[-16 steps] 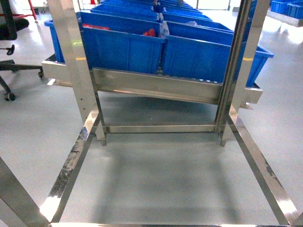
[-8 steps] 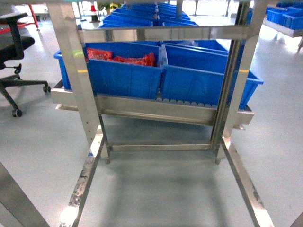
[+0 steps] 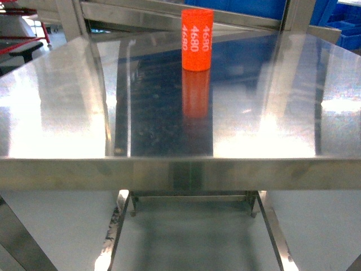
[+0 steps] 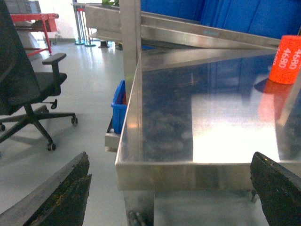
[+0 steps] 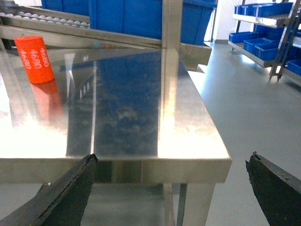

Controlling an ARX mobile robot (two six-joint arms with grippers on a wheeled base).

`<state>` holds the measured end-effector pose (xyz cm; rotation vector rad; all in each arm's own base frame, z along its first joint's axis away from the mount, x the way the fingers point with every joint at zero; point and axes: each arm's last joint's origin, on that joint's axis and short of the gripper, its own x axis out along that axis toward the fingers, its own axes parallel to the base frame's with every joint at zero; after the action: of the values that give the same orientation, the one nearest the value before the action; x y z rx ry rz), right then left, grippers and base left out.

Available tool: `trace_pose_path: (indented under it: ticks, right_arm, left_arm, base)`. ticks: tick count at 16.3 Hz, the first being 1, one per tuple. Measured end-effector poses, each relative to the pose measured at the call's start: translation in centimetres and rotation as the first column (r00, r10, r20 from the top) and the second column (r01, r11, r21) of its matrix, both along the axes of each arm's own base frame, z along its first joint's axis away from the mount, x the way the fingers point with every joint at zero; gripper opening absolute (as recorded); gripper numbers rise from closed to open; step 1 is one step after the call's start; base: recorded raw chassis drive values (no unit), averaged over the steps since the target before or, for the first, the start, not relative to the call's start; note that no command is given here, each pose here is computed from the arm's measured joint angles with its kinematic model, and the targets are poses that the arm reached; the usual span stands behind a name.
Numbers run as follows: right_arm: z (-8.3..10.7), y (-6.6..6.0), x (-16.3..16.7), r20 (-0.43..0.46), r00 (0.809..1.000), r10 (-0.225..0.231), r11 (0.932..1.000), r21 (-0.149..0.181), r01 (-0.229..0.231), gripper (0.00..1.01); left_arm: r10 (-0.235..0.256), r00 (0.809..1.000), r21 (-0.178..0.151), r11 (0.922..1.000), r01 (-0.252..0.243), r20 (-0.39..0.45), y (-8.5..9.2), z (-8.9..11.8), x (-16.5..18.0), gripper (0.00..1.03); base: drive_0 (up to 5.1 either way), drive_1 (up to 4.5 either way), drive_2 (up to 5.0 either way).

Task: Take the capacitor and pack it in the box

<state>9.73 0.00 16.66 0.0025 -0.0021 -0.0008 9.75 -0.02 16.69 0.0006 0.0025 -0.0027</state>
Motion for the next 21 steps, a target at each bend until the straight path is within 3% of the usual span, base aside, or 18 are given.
trace_pose_path:
  ticks: [21]
  right_arm:
    - [-0.01,0.00,0.00,-0.001,1.000,0.000,1.0000,0.000,0.000,0.98]
  left_arm:
    - [0.002,1.000,0.000,1.0000,-0.002,0.001,0.00,0.01,0.00,0.98]
  base:
    - [0.0,0.00,0.0]
